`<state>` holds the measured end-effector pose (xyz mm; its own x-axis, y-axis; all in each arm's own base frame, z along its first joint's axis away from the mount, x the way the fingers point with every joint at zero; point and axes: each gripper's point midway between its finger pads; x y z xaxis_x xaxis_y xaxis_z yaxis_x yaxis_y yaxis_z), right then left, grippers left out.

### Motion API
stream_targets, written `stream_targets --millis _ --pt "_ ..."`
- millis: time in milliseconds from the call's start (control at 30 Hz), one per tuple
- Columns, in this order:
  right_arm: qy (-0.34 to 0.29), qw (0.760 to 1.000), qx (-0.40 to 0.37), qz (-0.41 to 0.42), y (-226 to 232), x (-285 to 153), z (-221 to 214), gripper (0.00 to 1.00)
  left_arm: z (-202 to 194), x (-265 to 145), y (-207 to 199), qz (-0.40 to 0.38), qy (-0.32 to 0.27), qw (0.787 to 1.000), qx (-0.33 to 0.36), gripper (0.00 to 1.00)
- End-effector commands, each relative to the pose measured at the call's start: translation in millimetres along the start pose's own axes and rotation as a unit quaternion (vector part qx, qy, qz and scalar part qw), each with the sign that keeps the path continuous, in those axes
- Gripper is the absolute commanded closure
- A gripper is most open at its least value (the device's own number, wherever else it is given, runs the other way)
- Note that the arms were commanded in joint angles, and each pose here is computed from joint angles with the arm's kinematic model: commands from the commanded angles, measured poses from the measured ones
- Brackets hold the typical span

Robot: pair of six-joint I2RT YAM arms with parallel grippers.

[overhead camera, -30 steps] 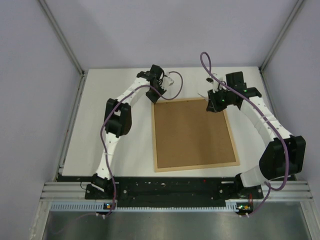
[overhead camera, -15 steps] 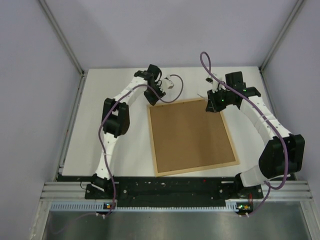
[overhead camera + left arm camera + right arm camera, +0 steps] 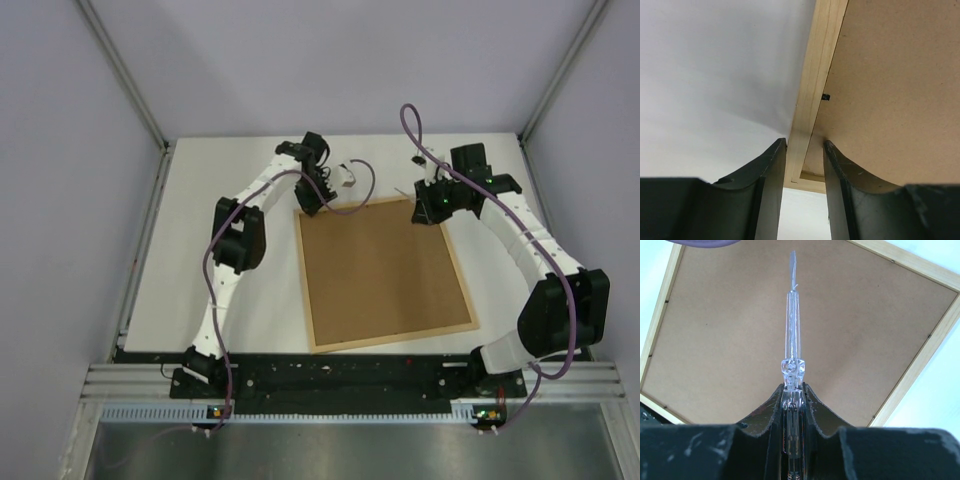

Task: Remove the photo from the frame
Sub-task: Adjust the photo frame at the center of the board.

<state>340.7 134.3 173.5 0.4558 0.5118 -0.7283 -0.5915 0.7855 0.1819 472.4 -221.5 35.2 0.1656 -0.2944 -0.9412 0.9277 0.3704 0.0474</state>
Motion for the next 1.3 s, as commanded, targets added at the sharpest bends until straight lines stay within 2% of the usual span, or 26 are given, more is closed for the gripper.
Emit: stream_targets --millis 0,167,367,633,767,900,1067,1133,1267 --pt "-0.03 1.0 -0.007 -0.003 -2.0 -10.3 19.3 1.0 -19.5 26.1 -10.7 -0.026 0.042 0.999 -0.007 0.64" --pt "-0.031 1.0 -0.007 -0.001 -1.0 -10.5 19.2 1.0 -34.9 36.2 0.2 0.005 0.072 0.996 -0.053 0.88" --pt "-0.028 1.0 0.0 0.004 -0.8 -7.5 19.9 1.0 -40.5 30.4 4.7 0.042 0.087 0.987 -0.13 0.94" --pt "-0.025 1.0 0.012 0.013 -0.2 -1.4 23.5 1.0 -56.2 19.7 8.6 0.113 0.114 0.947 -0.279 0.93" --pt "-0.021 0.999 0.021 0.019 -0.9 2.6 25.9 1.0 -55.9 14.5 3.8 0.108 0.102 0.92 -0.363 0.92" --pt "-0.017 0.999 0.024 0.024 -2.1 7.5 28.1 1.0 -49.2 10.7 -16.6 0.058 0.089 0.9 -0.423 0.9" --pt "-0.002 0.999 0.017 0.051 0.5 14.2 34.1 1.0 -46.5 3.7 -70.4 -0.039 0.102 0.886 -0.45 0.88" --pt "-0.002 0.998 0.01 0.061 0.3 16.8 40.9 1.0 -53.3 0.9 -90.9 -0.051 0.121 0.889 -0.44 0.88" --pt "0.016 0.997 -0.012 0.08 -2.5 32.4 44.2 1.0 -53.3 -12.3 -120.7 -0.077 0.11 0.898 -0.42 0.85"
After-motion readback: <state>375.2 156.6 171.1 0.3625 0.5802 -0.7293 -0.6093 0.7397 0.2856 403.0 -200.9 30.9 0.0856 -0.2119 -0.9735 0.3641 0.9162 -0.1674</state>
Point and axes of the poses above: each gripper's point midway between its finger pads, its own x axis out along the fingers, its own y axis along the line the jaws close on, z = x × y, and after that the axes turned 1 degree about -x, right-handed
